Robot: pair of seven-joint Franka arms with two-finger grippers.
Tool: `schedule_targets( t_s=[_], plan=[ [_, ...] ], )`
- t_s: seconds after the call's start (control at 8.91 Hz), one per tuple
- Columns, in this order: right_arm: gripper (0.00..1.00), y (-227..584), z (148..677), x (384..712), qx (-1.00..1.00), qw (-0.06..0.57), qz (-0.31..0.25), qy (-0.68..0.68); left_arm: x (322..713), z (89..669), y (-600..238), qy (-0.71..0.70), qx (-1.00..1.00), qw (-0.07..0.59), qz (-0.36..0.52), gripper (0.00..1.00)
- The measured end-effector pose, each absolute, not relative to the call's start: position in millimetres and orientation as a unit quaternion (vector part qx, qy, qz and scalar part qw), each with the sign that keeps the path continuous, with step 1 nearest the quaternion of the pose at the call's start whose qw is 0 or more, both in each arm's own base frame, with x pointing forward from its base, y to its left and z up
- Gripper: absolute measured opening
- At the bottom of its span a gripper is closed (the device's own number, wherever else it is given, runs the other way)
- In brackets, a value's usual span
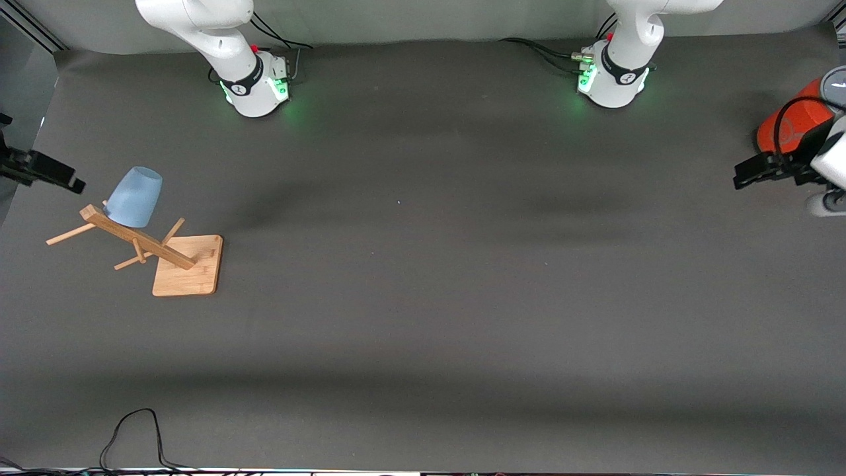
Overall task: Rotate and upright cup with both arms
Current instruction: 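Reach the right gripper toward the light blue cup on the mug tree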
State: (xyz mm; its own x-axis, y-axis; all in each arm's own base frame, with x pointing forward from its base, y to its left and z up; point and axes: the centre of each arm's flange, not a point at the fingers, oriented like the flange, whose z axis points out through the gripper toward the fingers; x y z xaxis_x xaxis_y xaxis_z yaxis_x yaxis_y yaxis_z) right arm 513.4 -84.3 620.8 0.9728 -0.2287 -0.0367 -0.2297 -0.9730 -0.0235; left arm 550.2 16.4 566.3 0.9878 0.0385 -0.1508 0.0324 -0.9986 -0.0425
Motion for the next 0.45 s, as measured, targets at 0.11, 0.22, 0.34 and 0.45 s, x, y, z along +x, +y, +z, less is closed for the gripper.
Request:
schedule_targets(
  t_s=[0.11,0.22,0.34,0.45],
  plan=[
    [1.00,-84.9,620.1,506.7,-0.992,0.015,0.020,0.125,555.5,553.6,15.2,-0.017,-0.996,0.022,0.087,1.00],
    [1.00,-83.3,616.8,505.2,-0.987,0.015,0.025,0.161,558.9,545.0,14.7,-0.017,-0.995,0.023,0.095,1.00],
    [1.00,-81.3,612.6,504.8,-0.976,0.013,0.031,0.215,561.1,539.2,14.5,-0.017,-0.995,0.023,0.100,1.00],
    [1.00,-79.4,609.0,503.9,-0.962,0.011,0.037,0.270,562.5,536.1,14.3,-0.017,-0.994,0.024,0.102,1.00]
  ],
)
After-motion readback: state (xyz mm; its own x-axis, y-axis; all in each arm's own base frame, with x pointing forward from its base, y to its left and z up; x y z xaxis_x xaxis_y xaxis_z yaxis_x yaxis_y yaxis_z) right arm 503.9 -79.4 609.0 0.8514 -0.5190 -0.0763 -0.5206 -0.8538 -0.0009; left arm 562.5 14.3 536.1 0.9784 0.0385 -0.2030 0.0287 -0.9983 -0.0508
